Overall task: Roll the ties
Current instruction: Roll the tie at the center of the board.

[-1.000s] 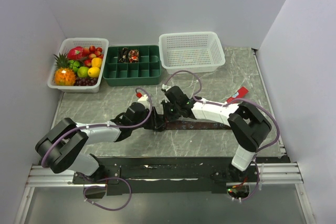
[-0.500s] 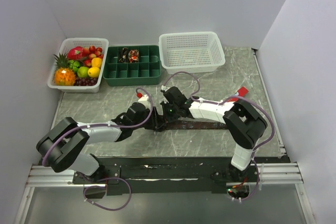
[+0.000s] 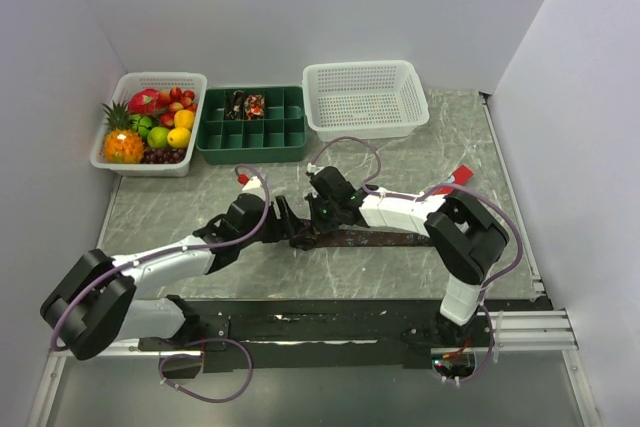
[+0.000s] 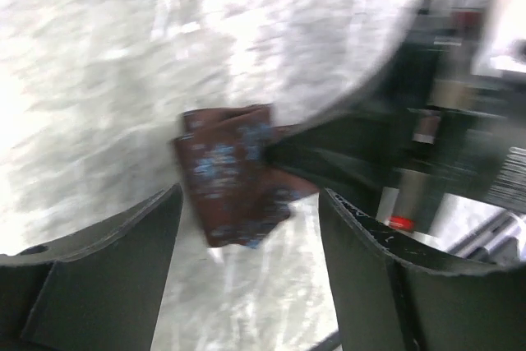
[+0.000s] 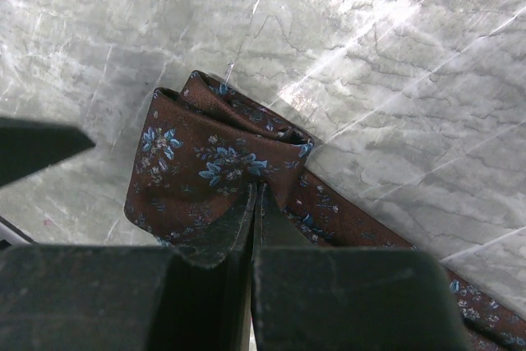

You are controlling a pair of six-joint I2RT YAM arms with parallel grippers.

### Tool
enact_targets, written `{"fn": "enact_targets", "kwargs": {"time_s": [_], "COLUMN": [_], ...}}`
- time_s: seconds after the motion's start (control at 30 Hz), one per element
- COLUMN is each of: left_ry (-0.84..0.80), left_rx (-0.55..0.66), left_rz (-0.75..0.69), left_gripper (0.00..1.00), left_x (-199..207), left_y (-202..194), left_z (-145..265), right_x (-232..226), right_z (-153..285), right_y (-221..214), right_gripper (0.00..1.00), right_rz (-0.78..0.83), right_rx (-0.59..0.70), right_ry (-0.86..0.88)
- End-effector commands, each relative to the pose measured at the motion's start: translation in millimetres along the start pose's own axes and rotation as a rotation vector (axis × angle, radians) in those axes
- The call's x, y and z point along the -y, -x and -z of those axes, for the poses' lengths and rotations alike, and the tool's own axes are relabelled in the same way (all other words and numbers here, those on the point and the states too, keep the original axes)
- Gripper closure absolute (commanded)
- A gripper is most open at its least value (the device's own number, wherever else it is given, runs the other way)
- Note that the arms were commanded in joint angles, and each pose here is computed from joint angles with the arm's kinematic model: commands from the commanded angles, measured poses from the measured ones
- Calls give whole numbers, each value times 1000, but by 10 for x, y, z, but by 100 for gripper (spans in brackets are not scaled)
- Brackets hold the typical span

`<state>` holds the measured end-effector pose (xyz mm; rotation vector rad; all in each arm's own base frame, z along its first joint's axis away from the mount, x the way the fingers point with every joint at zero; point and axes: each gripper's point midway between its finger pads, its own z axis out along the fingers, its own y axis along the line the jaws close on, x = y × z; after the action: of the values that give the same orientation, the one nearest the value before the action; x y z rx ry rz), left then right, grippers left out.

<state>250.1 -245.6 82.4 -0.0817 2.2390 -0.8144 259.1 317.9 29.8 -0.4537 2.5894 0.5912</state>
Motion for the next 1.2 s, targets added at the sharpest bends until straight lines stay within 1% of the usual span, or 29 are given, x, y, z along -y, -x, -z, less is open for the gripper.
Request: {"fn": "enact_targets", "kwargs": {"time_s": [0.0, 0.17, 0.2, 0.27, 0.3, 0.37, 0.43, 0.57, 0.6, 0.7, 0.73, 0.8, 0.83, 0.9, 0.97, 1.0, 1.07, 1.1, 1.17], "left_ry": [24, 8, -19, -19, -64, -64, -112, -140, -141, -166, -167, -175, -176, -145, -143, -101, -98, -41, -8], "left_rx": [-78, -125, -112, -124, -94, -125, -110, -97, -93, -61, -58, -34, -27, -40, -18, -44, -18, -57, -31], "left_rz": [88, 155, 169, 190, 208, 235, 264, 313, 330, 351, 353, 351, 345, 319, 295, 273, 239, 206, 163], "left_gripper": [29, 31, 31, 33, 33, 35, 38, 43, 45, 56, 63, 70, 76, 80, 84, 85, 90, 91, 93], "left_x": [-208, -302, -260, -321, -243, -320, -271, -303, -309, -291, -301, -284, -269, -296, -242, -313, -234, -334, -294], "left_y": [-251, -457, -435, -521, -457, -596, -603, -665, -665, -625, -638, -585, -550, -557, -443, -502, -356, -446, -315], "left_z": [-57, -137, -155, -190, -220, -250, -265, -314, -320, -321, -302, -287, -296, -291, -290, -286, -291, -283, -300], "right_x": [144, 157, 161, 160, 155, 152, 142, 124, 124, 112, 115, 102, 85, 63, 25, 9, -36, -61, -120], "right_z": [-37, -19, -19, -17, -19, -37, -37, -42, -44, -45, -46, -49, -50, -48, -58, -63, -72, -77, -91], "right_y": [-293, -302, -308, -312, -310, -337, -333, -353, -357, -355, -349, -356, -349, -332, -320, -314, -286, -269, -217], "right_gripper": [100, 100, 100, 100, 100, 100, 100, 100, 100, 100, 100, 100, 100, 100, 100, 100, 100, 100, 100], "right_rz": [18, 17, 17, 18, 15, 16, 14, 21, 21, 21, 19, 19, 20, 22, 26, 27, 29, 34, 34], "right_rx": [-73, -71, -73, -72, -71, -80, -78, -79, -80, -78, -76, -77, -75, -71, -68, -66, -61, -56, -49], "right_ry": [-74, -83, -84, -85, -80, -80, -75, -70, -69, -65, -65, -62, -56, -50, -43, -37, -31, -21, -4]}}
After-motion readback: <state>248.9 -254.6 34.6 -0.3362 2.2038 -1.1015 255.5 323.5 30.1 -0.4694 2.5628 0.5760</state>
